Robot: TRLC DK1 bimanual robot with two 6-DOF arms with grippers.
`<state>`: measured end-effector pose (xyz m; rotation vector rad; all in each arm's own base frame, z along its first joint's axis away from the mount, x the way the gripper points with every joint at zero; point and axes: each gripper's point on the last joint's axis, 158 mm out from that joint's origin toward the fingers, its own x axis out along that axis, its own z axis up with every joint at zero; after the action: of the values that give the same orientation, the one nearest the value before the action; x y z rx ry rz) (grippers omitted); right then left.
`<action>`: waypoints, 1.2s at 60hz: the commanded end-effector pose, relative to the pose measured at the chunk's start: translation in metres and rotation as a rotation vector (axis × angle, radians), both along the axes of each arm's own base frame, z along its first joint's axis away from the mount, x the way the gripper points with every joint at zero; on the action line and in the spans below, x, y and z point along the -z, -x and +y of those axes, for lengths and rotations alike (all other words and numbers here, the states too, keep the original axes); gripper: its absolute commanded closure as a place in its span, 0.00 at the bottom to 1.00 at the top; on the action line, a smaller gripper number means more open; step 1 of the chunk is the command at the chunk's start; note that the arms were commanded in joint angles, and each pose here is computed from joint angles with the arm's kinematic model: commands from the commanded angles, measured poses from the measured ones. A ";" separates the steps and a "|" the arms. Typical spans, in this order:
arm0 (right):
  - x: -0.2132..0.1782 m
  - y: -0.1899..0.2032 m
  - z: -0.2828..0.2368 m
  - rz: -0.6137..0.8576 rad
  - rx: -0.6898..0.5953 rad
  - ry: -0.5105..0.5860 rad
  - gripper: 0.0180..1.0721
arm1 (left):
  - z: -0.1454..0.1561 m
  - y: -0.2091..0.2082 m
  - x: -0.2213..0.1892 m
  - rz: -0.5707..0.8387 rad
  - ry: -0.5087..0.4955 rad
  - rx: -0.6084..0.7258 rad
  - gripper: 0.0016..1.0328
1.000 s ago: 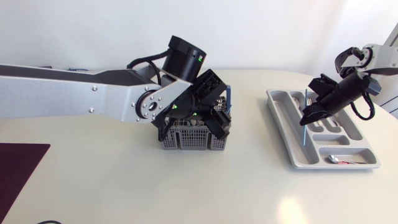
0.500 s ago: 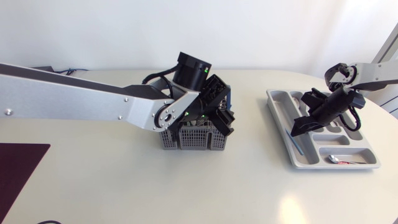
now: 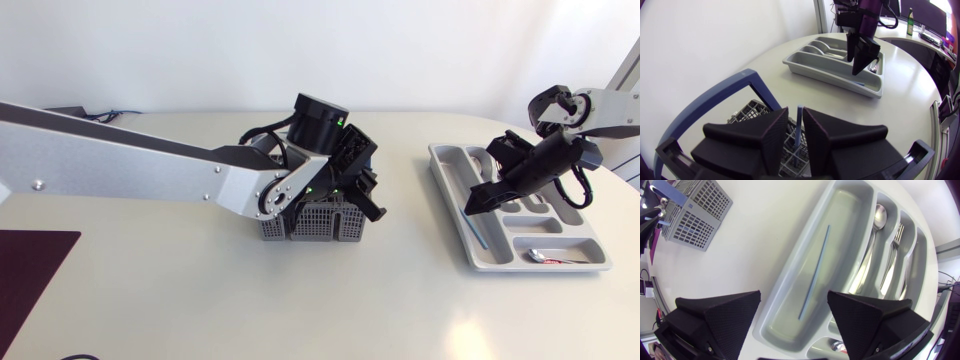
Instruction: Transfer all utensils from the basket to the drawer tray.
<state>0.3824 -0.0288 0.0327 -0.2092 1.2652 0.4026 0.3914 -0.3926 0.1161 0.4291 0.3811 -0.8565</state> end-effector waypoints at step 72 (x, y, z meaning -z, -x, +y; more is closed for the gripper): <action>-0.166 0.051 0.254 -0.594 -0.530 -0.387 0.14 | 0.060 0.025 -0.168 0.294 0.495 -0.015 0.97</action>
<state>0.3254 0.2109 0.1863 -0.3508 0.5272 0.9335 0.3663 -0.3357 0.2538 -0.0775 0.4424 -0.9470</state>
